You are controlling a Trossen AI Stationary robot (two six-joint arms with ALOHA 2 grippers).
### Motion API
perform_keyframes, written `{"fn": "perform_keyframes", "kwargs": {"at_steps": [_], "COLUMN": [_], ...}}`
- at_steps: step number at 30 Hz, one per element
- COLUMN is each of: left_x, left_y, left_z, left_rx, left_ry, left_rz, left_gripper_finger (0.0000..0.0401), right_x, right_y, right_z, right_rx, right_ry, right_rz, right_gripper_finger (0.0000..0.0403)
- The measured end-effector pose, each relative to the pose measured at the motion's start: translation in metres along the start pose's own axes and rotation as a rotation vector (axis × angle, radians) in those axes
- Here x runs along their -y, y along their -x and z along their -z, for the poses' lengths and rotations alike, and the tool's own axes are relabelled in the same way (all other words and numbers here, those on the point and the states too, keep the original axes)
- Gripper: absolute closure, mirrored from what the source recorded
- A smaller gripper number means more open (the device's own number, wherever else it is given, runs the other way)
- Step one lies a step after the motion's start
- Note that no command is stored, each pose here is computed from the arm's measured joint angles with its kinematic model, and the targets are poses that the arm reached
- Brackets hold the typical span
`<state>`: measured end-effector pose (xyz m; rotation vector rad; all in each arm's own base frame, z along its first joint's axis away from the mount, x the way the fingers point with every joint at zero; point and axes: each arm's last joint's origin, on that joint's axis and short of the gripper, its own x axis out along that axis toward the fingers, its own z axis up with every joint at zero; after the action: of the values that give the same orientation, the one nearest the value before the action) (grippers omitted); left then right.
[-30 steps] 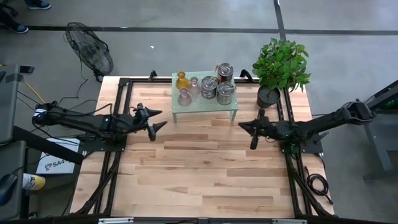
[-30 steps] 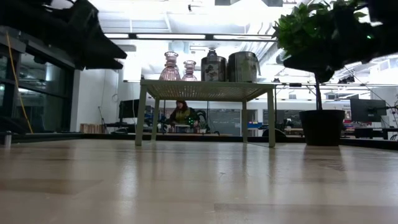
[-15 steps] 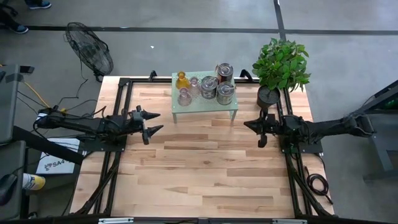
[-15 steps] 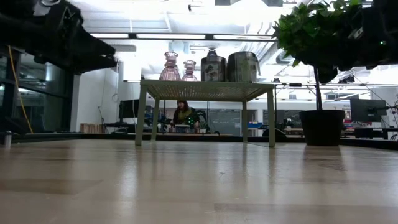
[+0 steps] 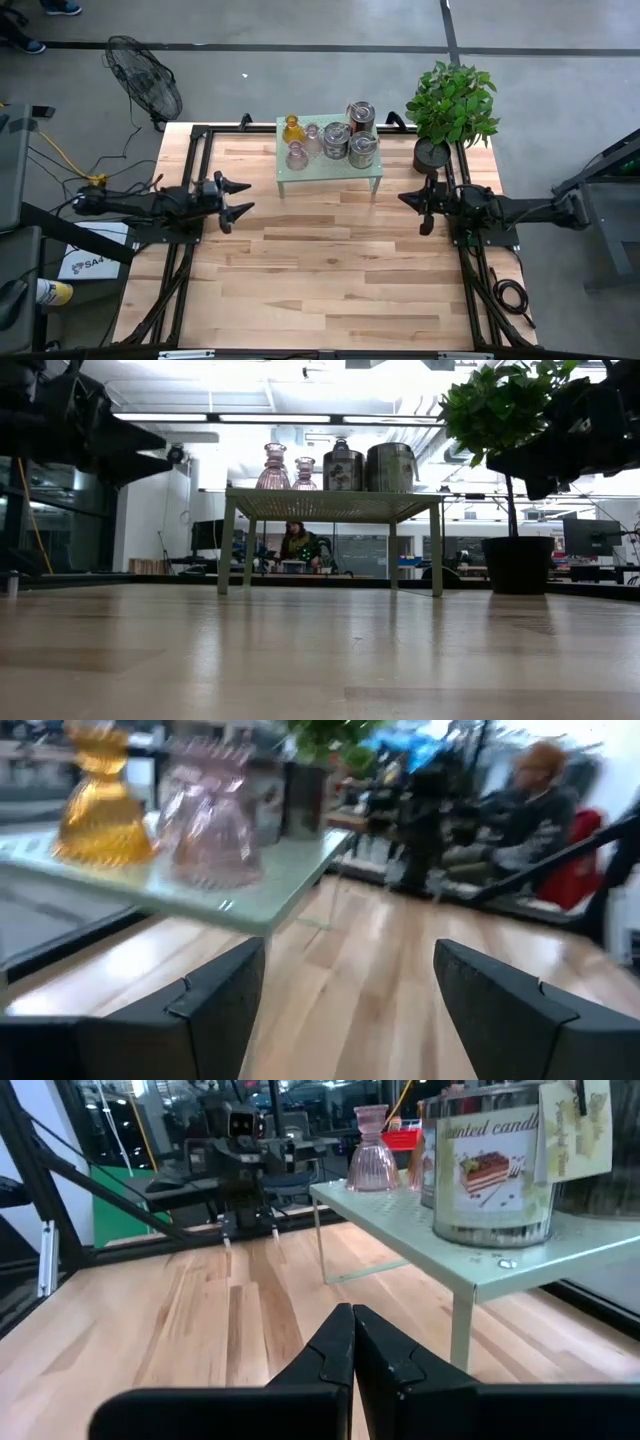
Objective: Pick & Place candle stick holders
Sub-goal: Return to Home Position
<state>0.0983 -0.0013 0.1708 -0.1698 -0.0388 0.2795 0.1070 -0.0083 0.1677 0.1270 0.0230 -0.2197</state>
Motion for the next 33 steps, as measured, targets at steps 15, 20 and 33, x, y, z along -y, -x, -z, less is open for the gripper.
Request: {"fn": "perform_keyframes", "kwargs": {"at_steps": [15,20,33], "left_x": [0.0073,0.0070,0.0064], "left_y": [0.0017,0.0016,0.0014], "left_z": [0.0040,0.0041,0.0039], "left_rx": [-0.047,-0.044,-0.038], "left_ry": [-0.131,-0.141,-0.166], "left_rz": [0.281,0.273,0.252], "left_gripper_finger": [0.0114,0.0114,0.0114], "right_x": [-0.0018,-0.0014,-0.0013], "right_y": [0.0058,0.0058,0.0057], "right_z": [0.0019,0.0014,0.0014], "right_rx": [0.013,0.017,0.016], "right_ry": [-0.011,-0.060,-0.109], "right_rz": [-0.112,-0.095,-0.094], "right_gripper_finger": [0.0402,0.0402,0.0398]}}
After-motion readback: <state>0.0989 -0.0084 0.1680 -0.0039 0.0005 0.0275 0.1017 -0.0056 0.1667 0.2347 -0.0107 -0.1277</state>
